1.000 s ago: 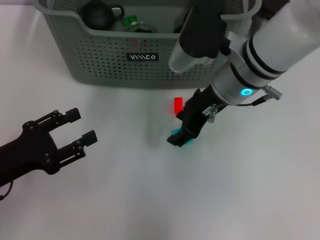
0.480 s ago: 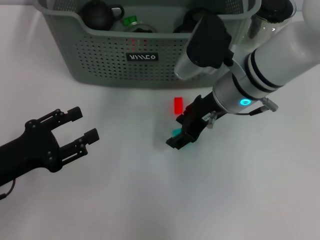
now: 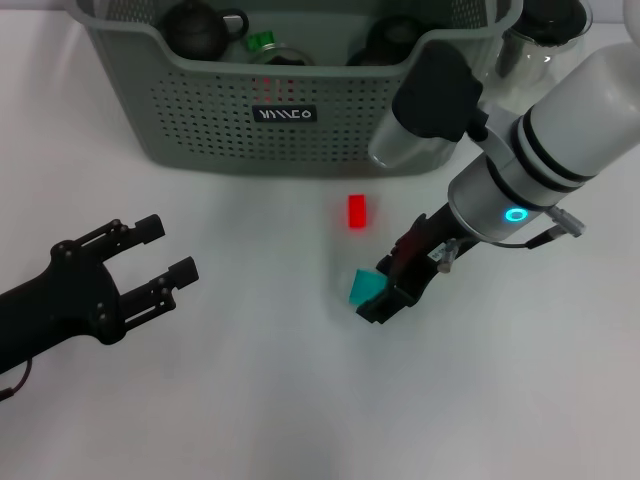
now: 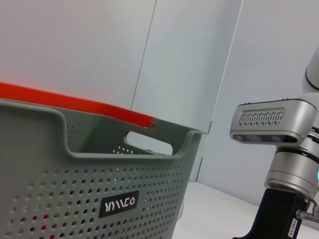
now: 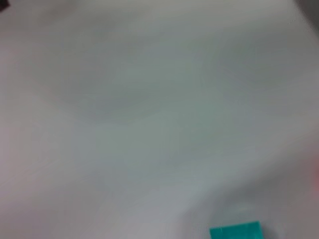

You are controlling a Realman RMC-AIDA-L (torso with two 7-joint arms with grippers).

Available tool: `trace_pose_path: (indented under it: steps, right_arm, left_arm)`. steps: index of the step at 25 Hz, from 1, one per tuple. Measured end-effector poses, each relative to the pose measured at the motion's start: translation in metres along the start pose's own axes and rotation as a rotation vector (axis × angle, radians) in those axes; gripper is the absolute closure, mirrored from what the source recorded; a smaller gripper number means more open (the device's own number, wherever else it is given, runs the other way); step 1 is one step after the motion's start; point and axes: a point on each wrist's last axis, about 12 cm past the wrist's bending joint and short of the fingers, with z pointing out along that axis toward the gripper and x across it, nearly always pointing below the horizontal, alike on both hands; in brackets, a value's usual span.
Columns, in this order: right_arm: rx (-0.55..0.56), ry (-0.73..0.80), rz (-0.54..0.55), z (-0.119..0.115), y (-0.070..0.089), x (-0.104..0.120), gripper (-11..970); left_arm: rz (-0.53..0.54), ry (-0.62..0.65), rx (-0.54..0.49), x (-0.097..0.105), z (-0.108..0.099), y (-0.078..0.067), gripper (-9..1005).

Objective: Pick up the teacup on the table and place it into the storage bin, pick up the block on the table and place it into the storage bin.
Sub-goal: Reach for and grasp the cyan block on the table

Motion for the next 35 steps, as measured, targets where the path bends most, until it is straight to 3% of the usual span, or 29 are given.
trace_pose_path:
  steps: [5,13,35]
  right_arm:
    - [0.006,0.004,-0.010,0.0011,0.0001,0.0004,293]
    - [0.019,0.017,-0.123,0.0060,0.0033,-0.0021,304]
    - [0.057,0.037,-0.137,0.0073,0.0007,-0.0013,367]
  left_arm:
    - [0.003,-0.001,0.002,-0.0008,0.0013,0.0007,285]
    - [0.001,0.000,0.001,-0.0003,0.0006,0.0004,285]
    - [-0.003,-0.004,0.005,-0.0005,0.0022,0.0008,285]
